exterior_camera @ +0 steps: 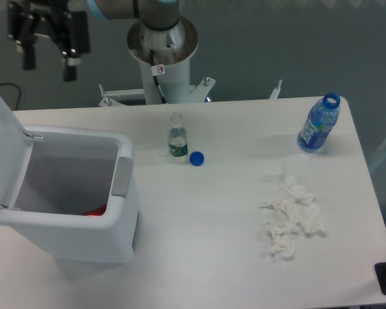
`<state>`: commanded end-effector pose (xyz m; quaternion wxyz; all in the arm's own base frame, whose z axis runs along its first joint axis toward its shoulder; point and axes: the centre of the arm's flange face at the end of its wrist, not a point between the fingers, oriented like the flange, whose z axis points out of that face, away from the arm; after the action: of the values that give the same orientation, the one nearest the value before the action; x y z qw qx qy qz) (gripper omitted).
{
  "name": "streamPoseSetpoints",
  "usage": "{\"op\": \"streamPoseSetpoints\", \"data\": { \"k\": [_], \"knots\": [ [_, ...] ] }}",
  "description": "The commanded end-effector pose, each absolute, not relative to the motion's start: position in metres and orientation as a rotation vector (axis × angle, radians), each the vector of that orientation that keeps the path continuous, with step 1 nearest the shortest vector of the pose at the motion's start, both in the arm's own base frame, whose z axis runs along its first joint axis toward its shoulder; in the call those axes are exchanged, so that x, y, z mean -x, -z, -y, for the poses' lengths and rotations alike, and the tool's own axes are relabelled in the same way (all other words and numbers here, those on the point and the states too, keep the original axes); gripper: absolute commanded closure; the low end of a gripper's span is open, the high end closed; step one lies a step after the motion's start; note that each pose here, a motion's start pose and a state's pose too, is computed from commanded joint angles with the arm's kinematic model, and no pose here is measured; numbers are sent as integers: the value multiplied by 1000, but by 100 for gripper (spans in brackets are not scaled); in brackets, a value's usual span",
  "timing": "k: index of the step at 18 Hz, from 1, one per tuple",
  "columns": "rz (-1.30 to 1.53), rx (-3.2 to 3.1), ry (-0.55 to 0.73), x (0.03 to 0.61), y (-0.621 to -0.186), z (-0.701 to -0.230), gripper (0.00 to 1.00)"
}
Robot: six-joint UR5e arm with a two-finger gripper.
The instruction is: Close the trash can
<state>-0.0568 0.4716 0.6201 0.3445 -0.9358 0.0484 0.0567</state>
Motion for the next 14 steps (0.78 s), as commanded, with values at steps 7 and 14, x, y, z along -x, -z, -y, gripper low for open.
{"op": "streamPoseSetpoints", "data": {
  "k": [7,14],
  "knots": [
    [-235,2389,-39,25,-623,-481,0],
    [-321,2358,30,3,-623,-509,0]
  ]
}}
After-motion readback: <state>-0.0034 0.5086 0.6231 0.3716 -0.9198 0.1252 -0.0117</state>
